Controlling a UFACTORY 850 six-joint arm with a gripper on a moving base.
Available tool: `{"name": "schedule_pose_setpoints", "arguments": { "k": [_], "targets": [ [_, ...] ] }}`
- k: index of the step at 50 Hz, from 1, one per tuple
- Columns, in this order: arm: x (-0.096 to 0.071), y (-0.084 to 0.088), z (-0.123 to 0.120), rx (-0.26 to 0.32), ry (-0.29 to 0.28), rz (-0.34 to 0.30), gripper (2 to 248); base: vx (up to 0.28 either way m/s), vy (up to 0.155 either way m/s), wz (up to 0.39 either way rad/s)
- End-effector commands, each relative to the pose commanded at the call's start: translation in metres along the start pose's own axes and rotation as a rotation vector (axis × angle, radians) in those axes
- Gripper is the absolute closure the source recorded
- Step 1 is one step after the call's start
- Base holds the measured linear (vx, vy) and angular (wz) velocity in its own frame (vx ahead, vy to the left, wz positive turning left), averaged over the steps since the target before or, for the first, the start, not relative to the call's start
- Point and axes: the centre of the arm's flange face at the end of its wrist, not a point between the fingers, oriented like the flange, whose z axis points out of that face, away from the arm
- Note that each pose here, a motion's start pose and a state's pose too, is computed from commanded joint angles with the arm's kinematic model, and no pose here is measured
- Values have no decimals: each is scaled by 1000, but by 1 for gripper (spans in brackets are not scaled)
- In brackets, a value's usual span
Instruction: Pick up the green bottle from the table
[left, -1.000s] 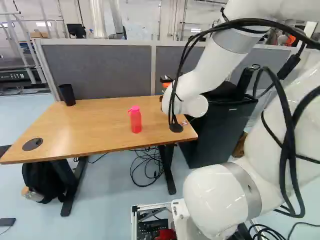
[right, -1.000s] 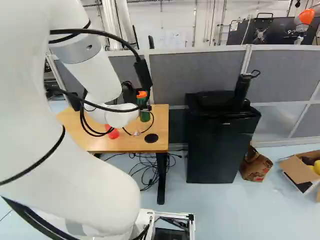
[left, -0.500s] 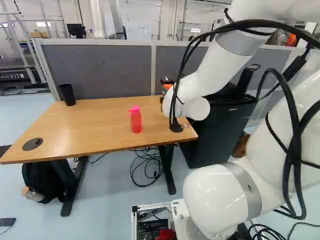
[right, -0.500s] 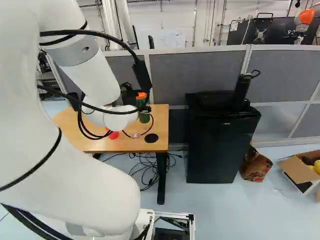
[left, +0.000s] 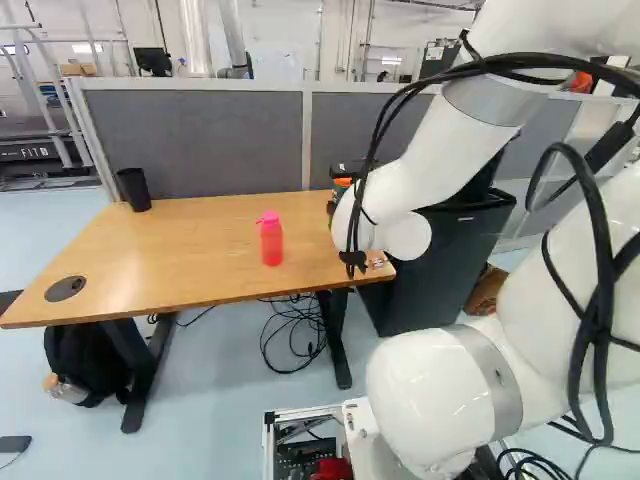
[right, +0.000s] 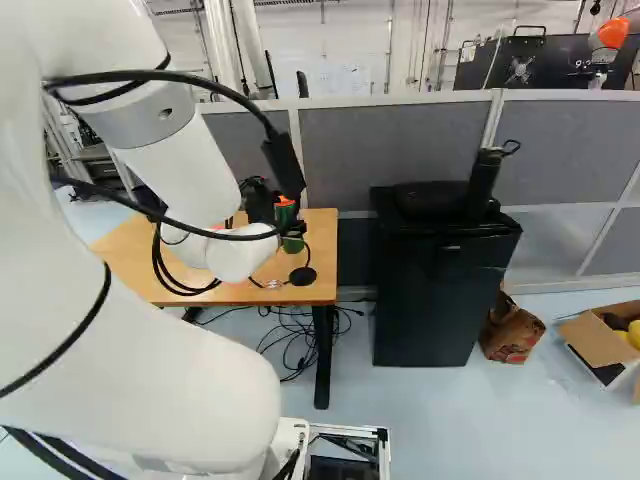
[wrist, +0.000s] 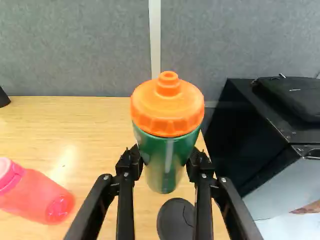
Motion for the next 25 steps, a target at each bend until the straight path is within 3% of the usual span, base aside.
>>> {"name": "schedule_pose_setpoints", "arguments": {
  "k": [25],
  "targets": [
    [-27, 9, -25, -32, 22, 12, 140, 0, 0, 0]
  ]
}}
